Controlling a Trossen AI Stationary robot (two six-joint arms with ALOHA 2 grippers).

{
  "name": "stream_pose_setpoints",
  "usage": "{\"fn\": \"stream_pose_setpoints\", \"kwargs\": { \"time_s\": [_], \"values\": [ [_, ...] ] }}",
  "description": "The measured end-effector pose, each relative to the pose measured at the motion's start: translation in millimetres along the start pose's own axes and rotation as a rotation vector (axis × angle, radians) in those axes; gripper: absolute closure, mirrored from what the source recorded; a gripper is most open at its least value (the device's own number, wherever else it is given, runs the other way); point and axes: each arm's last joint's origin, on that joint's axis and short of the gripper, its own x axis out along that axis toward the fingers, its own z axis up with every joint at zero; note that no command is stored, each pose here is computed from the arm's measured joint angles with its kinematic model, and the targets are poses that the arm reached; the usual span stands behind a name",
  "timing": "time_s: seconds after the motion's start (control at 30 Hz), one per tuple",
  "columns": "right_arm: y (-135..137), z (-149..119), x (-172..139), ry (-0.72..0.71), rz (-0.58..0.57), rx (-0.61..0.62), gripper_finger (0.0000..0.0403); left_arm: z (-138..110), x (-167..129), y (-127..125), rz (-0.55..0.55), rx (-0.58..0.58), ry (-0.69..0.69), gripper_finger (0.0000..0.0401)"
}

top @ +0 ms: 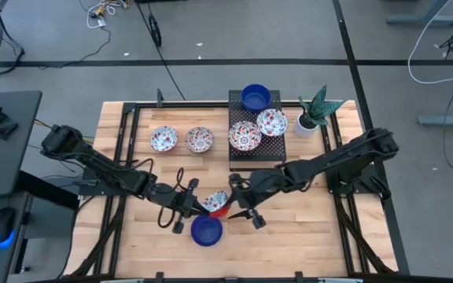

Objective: Pick & Place Mini bowls
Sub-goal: Stack the bottom red and white bowl on top of the red and white bowl on the shelf

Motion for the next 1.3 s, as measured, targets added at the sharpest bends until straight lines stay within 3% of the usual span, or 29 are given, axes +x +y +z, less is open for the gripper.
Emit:
{"fn": "stream_pose_setpoints", "kwargs": {
  "time_s": [0.53, 0.97, 1.2, 1.3],
  "values": [
    [-13.6, -11.7, 10.2, 0.060, -0.023, 0.061, 0.0269, 0.1, 0.0, 0.9, 0.025, 0.021, -0.002, 0.0392],
    [-9.9, -17.5, 10.0, 0.123, 0.002, 0.005, 0.0391, 1.9, 0.2, 4.0, 0.067, 0.027, -0.020, 0.0389],
    [-0.4, -21.0, 10.8, 0.182, -0.037, -0.021, 0.0399, 4.3, 0.1, 5.5, 0.113, 0.014, -0.048, 0.0363],
    [6.6, -29.6, 10.5, 0.272, -0.055, -0.023, 0.0401, 5.7, -0.6, 6.6, 0.140, 0.005, -0.060, 0.0342]
  ]
}}
